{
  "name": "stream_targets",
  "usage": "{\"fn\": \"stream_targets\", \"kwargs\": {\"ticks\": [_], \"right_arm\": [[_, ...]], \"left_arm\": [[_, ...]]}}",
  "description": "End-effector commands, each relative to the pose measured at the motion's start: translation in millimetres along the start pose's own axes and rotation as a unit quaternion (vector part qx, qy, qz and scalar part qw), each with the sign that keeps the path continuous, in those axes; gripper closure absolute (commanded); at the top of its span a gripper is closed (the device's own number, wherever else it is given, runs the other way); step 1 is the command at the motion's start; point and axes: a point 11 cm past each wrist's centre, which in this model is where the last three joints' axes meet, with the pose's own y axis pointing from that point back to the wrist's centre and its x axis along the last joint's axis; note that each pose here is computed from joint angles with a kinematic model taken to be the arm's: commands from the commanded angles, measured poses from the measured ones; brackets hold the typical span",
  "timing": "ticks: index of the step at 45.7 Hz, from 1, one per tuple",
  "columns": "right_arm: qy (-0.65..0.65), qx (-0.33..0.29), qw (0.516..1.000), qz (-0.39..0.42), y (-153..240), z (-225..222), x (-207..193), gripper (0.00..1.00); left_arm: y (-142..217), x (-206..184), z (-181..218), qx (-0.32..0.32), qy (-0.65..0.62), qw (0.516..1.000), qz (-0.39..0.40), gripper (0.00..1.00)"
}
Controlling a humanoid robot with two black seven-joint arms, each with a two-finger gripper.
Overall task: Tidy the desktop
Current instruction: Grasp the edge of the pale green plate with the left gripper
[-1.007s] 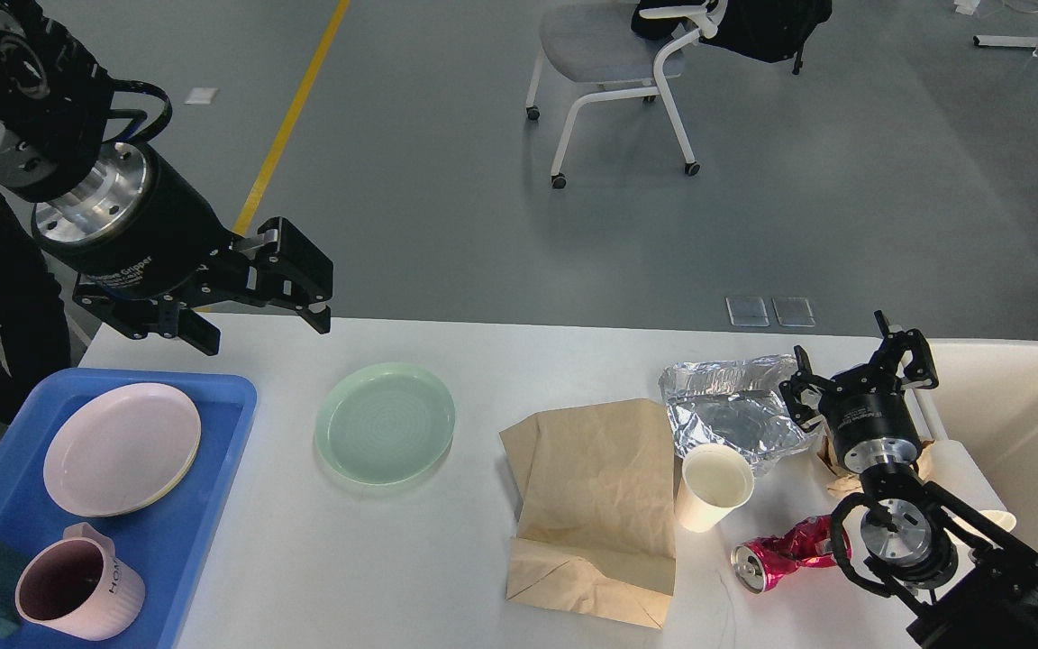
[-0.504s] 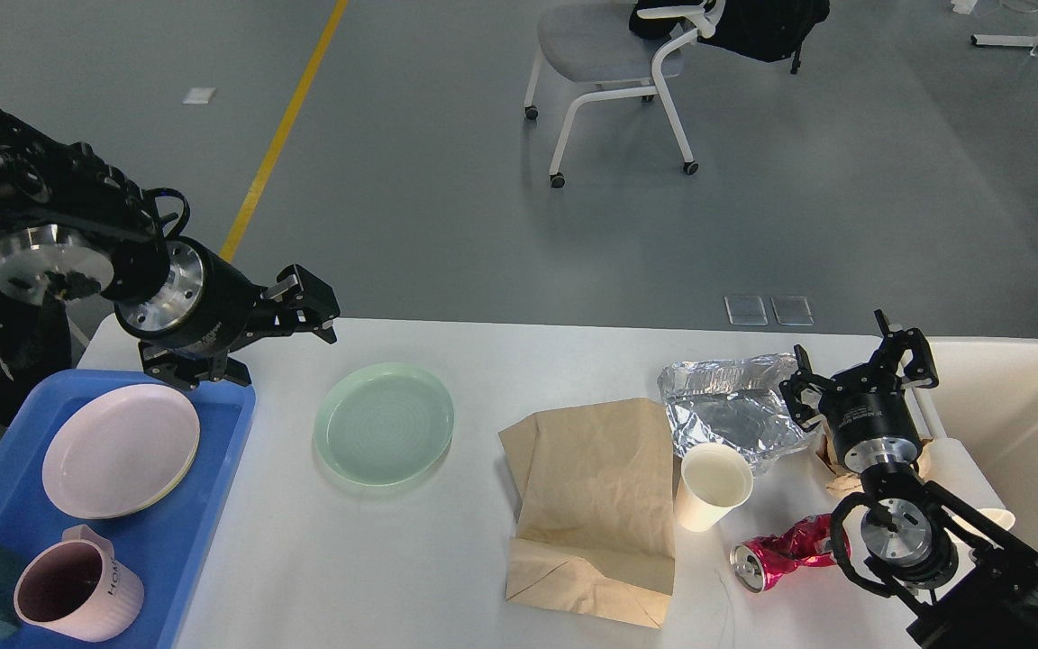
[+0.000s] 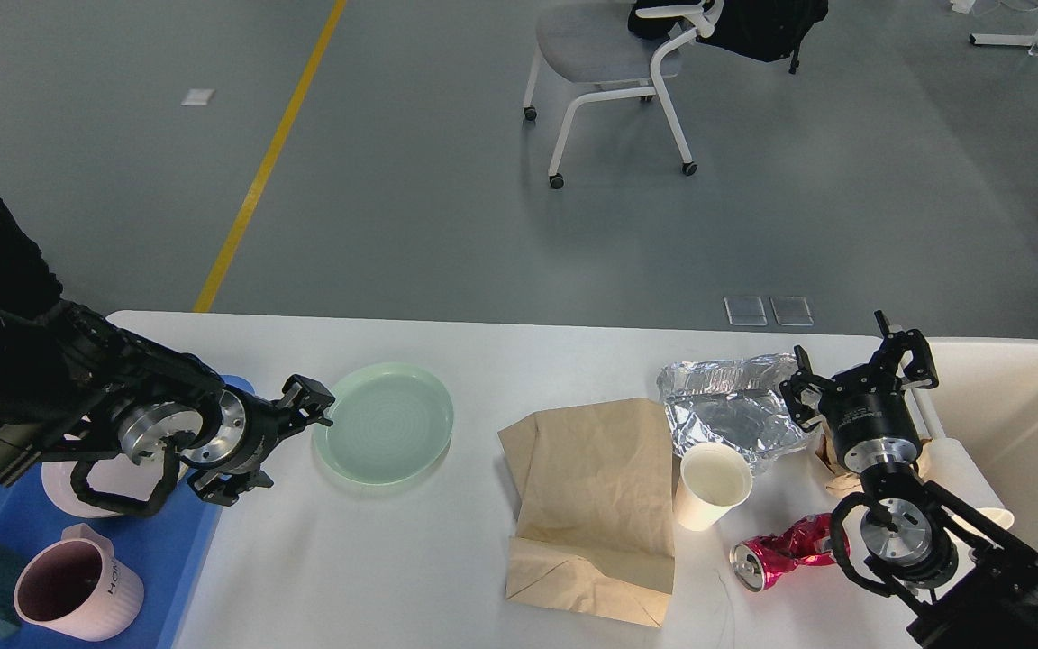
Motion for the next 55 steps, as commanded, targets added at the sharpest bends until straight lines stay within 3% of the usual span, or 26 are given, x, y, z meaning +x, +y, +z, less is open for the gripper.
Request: {"fn": "stream_targets", "kwargs": {"ticks": [1, 9, 33, 45, 55], "right_arm": [[0.0, 0.0, 1.0, 0.0, 0.0, 0.0, 0.0, 0.0], [0.0, 0.0, 1.0, 0.0, 0.0, 0.0, 0.0, 0.0], [0.0, 0.0, 1.0, -0.001, 0.0, 0.1, -0.5, 0.0], [0.0, 0.0, 1.0, -0.001, 0.0, 0.1, -0.5, 0.0], [0.0, 0.001, 1.0, -0.001, 0.0, -0.1, -0.5, 0.0]], "left_arm": [[-19.7, 6.3, -9.6, -0.009, 0.019, 1.0, 0.002, 0.05], [-47.2, -6.1, -12.8, -0.027, 0.062, 0.998, -0.016, 0.05], [-83.8, -11.3, -13.5, -0.053, 0.076, 0.996, 0.001, 0.1], [-87.9, -11.0, -5.5, -0.061, 0.035, 0.997, 0.011, 0.45], [-90.8, -13.0, -4.3, -0.068, 0.047, 0.997, 0.009, 0.56]]}}
